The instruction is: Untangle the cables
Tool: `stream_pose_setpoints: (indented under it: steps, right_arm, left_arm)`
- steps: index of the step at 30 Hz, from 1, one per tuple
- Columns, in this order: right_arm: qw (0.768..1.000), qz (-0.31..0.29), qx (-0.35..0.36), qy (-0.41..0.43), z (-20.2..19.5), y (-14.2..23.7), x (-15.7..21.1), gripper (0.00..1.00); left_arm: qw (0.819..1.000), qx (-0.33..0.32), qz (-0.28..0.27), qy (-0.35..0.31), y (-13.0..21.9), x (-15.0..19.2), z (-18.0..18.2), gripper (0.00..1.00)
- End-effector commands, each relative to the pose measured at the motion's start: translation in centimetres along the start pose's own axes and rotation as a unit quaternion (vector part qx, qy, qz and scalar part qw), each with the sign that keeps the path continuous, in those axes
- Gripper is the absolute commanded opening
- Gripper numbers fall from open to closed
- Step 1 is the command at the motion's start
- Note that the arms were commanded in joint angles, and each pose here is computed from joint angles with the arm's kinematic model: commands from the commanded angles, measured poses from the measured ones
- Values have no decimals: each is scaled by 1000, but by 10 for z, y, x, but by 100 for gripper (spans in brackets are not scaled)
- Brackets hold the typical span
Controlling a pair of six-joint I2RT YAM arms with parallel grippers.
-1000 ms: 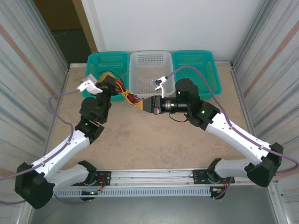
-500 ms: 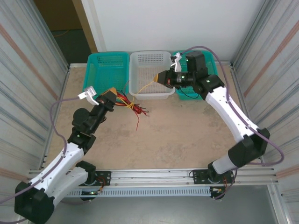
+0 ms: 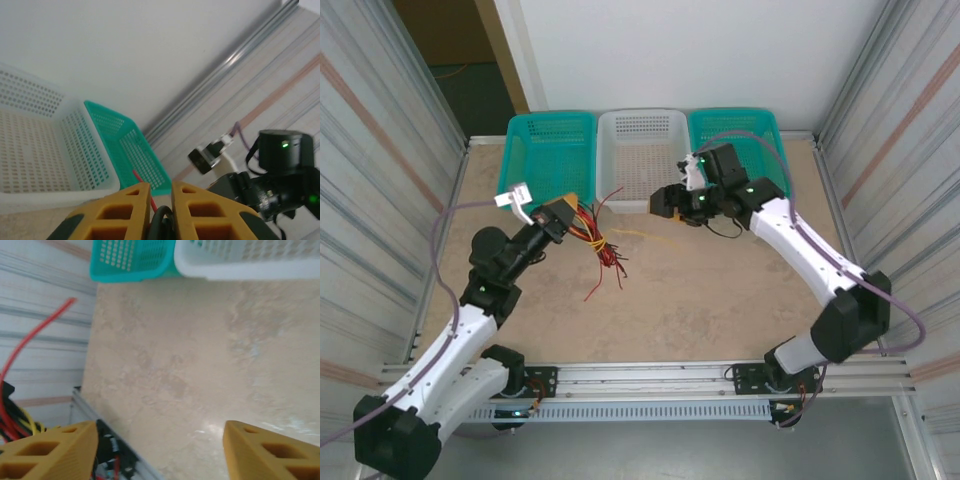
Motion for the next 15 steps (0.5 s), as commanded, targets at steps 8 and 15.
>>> stream_pose_setpoints:
  steps: [8,15]
  right_arm:
    - [967,-22,-62,247,84,48,39,84]
    - [950,65,-143,271,108,3,69,87]
  left_arm:
    - [988,118,101,-19,-26,-26,-27,0]
    - [986,150,74,9,-29,-33,-32,0]
Point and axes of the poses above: each hand's point on the last joint's axis, 136 mm out from that joint toward the fingers, its own y axis back along the fingers, its own z axis along the line the jaws close on, x = y × z, the point moved 7 cm from there along y, back along the fingers, and after that the axes turned 14 degrees about -y, right-handed, at the moved point
